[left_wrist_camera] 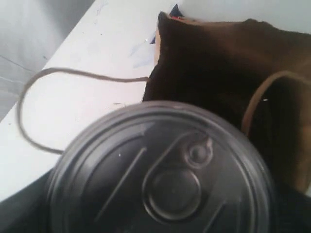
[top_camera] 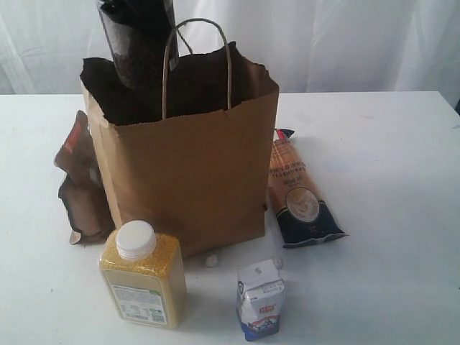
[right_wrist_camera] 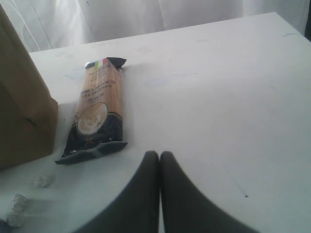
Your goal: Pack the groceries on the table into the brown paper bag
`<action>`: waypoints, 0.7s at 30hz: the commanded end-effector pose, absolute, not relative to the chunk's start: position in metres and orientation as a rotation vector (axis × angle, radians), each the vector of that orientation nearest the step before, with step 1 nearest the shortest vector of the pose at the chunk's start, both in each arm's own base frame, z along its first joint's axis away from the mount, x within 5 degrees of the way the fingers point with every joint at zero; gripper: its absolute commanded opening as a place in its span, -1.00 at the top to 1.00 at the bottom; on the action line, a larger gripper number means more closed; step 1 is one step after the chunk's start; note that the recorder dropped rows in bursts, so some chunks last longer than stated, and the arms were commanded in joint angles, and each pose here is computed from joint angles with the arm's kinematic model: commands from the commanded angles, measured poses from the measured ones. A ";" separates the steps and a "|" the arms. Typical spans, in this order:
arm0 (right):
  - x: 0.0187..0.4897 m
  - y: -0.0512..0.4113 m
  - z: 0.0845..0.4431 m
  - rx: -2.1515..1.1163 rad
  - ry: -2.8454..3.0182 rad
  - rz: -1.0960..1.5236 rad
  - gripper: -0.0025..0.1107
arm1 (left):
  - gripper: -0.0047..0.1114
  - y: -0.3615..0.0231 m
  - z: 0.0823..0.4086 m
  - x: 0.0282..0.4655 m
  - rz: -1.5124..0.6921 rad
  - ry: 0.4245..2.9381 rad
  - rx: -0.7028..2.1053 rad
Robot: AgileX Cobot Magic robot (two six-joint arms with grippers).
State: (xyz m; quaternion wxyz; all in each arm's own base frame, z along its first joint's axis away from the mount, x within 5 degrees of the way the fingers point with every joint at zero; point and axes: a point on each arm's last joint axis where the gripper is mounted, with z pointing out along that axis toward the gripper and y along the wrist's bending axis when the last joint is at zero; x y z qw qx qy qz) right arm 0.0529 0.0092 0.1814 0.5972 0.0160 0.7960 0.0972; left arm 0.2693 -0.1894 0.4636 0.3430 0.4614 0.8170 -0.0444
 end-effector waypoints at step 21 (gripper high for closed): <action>0.053 0.009 0.182 0.043 1.829 0.221 0.96 | 0.92 -0.206 0.442 0.271 -0.312 2.253 1.258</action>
